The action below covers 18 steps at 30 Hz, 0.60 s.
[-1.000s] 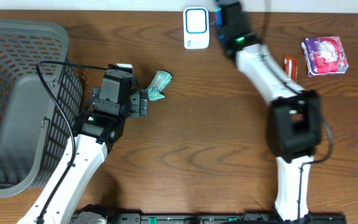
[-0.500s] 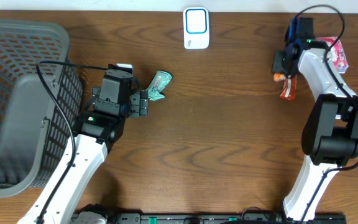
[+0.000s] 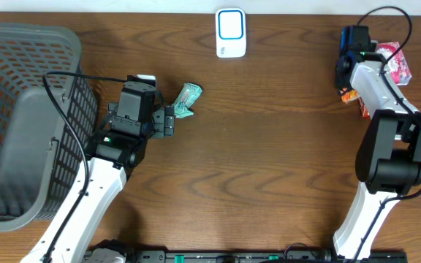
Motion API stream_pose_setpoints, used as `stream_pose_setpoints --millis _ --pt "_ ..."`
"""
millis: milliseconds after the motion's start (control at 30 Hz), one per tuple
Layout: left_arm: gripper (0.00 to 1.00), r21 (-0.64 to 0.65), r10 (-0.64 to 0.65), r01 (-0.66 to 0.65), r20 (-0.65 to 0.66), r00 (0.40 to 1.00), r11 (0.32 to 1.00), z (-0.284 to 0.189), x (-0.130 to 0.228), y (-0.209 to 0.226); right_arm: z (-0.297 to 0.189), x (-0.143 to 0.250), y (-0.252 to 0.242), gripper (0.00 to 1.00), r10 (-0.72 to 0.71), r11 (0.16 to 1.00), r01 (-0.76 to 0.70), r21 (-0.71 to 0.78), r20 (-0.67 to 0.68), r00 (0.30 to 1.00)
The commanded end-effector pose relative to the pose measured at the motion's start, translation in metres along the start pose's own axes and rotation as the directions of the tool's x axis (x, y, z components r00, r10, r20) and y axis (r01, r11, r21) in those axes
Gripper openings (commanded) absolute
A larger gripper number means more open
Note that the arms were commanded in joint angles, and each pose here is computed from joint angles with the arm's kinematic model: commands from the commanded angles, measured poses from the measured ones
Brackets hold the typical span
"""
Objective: Scan the item barcode
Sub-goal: 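Place the orange Kleenex pack at the top-right corner, release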
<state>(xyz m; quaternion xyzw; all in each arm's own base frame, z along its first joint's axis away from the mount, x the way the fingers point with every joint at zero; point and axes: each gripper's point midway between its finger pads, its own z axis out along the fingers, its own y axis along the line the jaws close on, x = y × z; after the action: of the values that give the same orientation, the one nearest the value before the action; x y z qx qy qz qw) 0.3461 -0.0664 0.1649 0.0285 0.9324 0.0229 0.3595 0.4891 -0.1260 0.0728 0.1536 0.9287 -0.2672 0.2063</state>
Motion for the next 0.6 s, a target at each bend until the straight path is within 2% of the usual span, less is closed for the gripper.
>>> stream_pose_setpoints --millis 0,100,133,200,233,300,367,400,567 --pt "0.98 -0.004 -0.011 0.011 -0.002 1.000 1.000 0.000 0.000 0.001 -0.047 -0.038 0.025 0.99 -0.013 0.995 0.022 -0.100 0.089 0.996" --pt "0.98 -0.004 -0.011 0.011 -0.002 1.000 1.000 0.000 0.000 0.001 -0.086 -0.047 0.050 0.99 -0.033 0.966 0.058 -0.253 0.100 0.994" --pt "0.98 -0.004 -0.011 0.011 -0.002 1.000 1.000 0.000 0.000 0.001 -0.119 -0.045 0.076 0.99 -0.057 0.904 0.091 -0.417 0.094 0.994" --pt "0.98 -0.004 -0.011 0.011 -0.002 1.000 1.000 0.000 0.000 0.001 -0.155 -0.038 0.109 0.99 -0.082 0.786 0.119 -0.607 0.088 0.993" --pt "0.98 -0.004 -0.011 0.011 -0.002 1.000 1.000 0.000 0.000 0.001 -0.176 -0.031 0.129 0.99 -0.099 0.693 0.131 -0.709 0.086 0.991" --pt "0.98 -0.004 -0.011 0.011 -0.002 1.000 1.000 0.000 0.000 0.001 -0.211 -0.018 0.160 0.99 -0.135 0.518 0.143 -0.843 0.085 0.987" --pt "0.98 -0.004 -0.011 0.011 -0.002 1.000 1.000 0.000 0.000 0.001 -0.236 -0.004 0.187 0.99 -0.166 0.372 0.142 -0.917 0.085 0.982" --pt "0.98 -0.004 -0.011 0.011 -0.002 1.000 1.000 0.000 0.000 0.001 -0.242 0.003 0.198 0.99 -0.172 0.336 0.120 -0.934 0.064 0.983" --pt "0.98 -0.004 -0.011 0.011 -0.002 1.000 1.000 0.000 0.000 0.001 -0.248 0.041 0.251 0.99 -0.172 0.332 -0.067 -0.941 -0.130 0.976"
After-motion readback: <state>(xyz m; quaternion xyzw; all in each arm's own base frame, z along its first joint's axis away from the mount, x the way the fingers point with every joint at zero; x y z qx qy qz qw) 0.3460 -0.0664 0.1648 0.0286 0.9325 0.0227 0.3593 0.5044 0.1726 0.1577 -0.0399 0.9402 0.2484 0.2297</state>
